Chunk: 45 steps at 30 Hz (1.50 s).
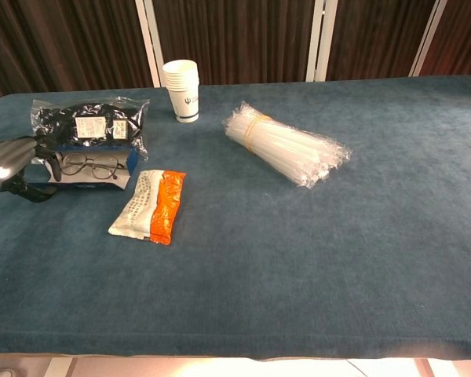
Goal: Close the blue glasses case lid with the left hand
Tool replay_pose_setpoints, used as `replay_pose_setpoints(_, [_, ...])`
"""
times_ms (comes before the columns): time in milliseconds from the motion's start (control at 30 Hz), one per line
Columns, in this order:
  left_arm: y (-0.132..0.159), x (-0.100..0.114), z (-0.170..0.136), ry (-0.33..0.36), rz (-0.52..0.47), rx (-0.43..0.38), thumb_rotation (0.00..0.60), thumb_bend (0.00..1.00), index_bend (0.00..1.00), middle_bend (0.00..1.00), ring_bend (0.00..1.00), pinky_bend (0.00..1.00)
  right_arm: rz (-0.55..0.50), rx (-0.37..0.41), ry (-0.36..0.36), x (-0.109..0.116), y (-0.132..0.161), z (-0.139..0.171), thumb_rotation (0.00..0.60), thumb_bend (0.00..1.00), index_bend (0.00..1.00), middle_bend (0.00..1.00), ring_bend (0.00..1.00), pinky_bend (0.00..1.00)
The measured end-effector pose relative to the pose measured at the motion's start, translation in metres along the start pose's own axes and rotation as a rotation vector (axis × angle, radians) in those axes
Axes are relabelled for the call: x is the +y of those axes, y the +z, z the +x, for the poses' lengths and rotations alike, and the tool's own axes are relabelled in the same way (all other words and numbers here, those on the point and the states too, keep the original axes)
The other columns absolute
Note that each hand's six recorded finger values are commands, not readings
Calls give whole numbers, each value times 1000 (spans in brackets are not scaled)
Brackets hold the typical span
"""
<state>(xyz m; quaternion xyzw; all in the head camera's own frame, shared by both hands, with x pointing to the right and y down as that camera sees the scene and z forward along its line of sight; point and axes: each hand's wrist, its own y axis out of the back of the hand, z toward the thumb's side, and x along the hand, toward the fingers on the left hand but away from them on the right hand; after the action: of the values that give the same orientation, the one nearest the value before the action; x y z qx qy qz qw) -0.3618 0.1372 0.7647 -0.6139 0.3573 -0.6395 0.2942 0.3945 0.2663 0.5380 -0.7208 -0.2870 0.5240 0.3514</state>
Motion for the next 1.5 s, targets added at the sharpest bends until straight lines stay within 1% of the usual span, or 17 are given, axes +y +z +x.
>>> replay_pose_setpoints(200, [6, -2, -1, 12, -3, -21, 600, 402, 569, 87, 0, 132, -1, 0, -1, 0, 0, 0, 600, 271, 0, 0, 0, 0])
replay_pose_setpoints(500, [5, 0, -10, 34, -1, -53, 600, 472, 670, 121, 1, 130, 6, 1, 4, -1, 0, 0, 600, 271, 0, 0, 0, 0])
replay_pose_setpoints(733, [-5, 8, -29, 35, -89, -89, 600, 478, 685, 132, 8, 130, 13, 2, 11, -4, 2, -1, 600, 271, 0, 0, 0, 0])
replay_pose_setpoints(833, [-12, 13, -37, 17, -123, -93, 600, 479, 685, 131, 8, 130, 17, 3, 15, -5, 3, -1, 600, 271, 0, 0, 0, 0])
replay_pose_setpoints(1033, [-31, 22, -54, -43, -202, -83, 600, 478, 686, 131, 8, 131, 21, 3, 18, -7, 5, -2, 600, 272, 0, 0, 0, 0])
replay_pose_setpoints(1167, [-43, 23, -67, -82, -241, -76, 600, 476, 685, 131, 8, 131, 25, 6, 21, -9, 6, -2, 600, 271, 0, 0, 0, 0])
replay_pose_setpoints(1367, [-44, 24, -64, -105, -270, -64, 600, 471, 683, 133, 8, 131, 26, 13, 26, -10, 8, -3, 600, 271, 0, 0, 0, 0])
replay_pose_setpoints(1500, [-42, 21, -58, -140, -292, -44, 600, 459, 674, 132, 9, 132, 28, 6, 26, -10, 7, -4, 600, 271, 0, 0, 0, 0])
